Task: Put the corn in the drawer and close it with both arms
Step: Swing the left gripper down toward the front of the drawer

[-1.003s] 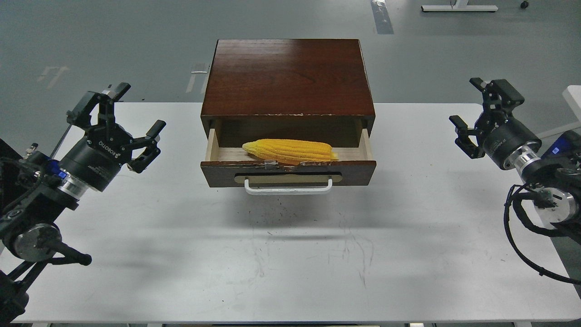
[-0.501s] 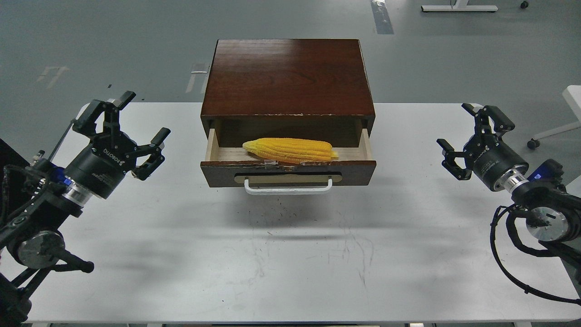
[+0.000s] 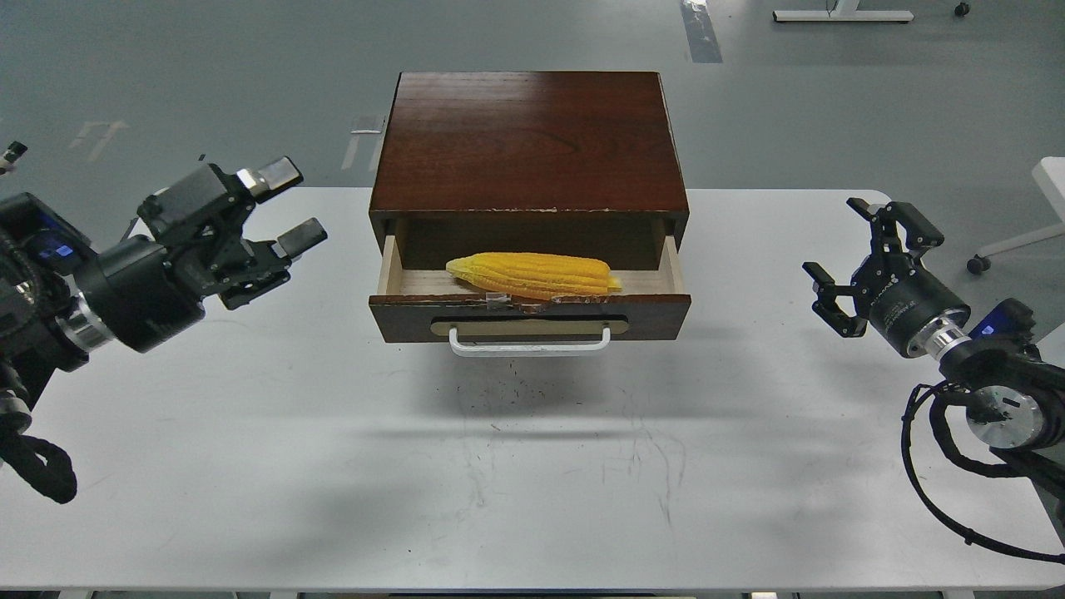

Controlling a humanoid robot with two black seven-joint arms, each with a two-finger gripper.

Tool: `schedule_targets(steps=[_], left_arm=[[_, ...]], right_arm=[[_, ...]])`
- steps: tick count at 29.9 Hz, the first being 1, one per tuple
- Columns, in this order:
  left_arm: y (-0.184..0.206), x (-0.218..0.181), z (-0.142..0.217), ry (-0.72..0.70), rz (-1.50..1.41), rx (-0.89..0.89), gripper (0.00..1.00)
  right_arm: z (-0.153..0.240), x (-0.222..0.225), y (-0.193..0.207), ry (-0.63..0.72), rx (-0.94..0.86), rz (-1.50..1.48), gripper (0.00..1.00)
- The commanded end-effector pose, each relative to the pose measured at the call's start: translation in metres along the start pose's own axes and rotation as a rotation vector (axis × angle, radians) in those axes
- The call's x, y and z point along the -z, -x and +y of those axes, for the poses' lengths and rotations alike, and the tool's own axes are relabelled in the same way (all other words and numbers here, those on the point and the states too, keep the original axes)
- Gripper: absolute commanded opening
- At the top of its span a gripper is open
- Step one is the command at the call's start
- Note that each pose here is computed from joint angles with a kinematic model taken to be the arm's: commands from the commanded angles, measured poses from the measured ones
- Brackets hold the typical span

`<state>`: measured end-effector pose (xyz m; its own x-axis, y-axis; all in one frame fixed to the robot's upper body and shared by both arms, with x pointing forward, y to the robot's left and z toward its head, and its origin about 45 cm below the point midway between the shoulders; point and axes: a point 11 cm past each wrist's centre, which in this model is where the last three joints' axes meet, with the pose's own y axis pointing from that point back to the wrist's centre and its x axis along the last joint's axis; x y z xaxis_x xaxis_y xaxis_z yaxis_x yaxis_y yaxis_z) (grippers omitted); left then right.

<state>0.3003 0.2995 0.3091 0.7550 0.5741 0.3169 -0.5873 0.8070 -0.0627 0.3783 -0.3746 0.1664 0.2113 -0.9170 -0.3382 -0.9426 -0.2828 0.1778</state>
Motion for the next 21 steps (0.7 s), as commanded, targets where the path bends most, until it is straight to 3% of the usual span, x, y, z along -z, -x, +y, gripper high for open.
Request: schedule_targets(steps=[1,3,4,5,6,7,8,10,21], left_arm=[[0.024,-0.014,-0.015,-0.014,-0.191,0.144,0.94],[0.04,-0.018,-0.022,-0.014,-0.278,0.214,0.86],[0.047,-0.017,-0.028,-0.001,-0.292,0.231,0.67],[0.051,-0.016,-0.031,0.012,-0.286,0.233,0.55],[0.051,-0.015,-0.031,0.012,-0.286,0.233,0.55],[0.055,-0.015,-0.034,0.025,-0.277,0.233,0.46],[0.057,-0.013,-0.036,0.031,-0.271,0.234,0.26],[0.065,-0.01,-0.039,0.039,-0.249,0.247,0.0],[0.105,0.01,-0.048,0.042,-0.14,0.331,0.0]], right_arm=[[0.001,-0.002,0.0,0.008,0.004,0.006,0.97],[0.001,-0.003,0.0,0.012,0.002,0.007,0.97],[0.002,-0.005,-0.001,0.016,0.0,0.009,0.97],[0.003,-0.006,-0.001,0.019,0.0,0.007,0.97],[0.003,-0.006,-0.001,0.019,0.0,0.007,0.97],[0.003,-0.007,-0.001,0.02,-0.001,0.006,0.97],[0.004,-0.008,-0.001,0.021,-0.002,0.006,0.97],[0.004,-0.008,-0.002,0.022,-0.002,0.005,0.97],[0.008,-0.015,-0.004,0.038,-0.007,0.003,0.97]])
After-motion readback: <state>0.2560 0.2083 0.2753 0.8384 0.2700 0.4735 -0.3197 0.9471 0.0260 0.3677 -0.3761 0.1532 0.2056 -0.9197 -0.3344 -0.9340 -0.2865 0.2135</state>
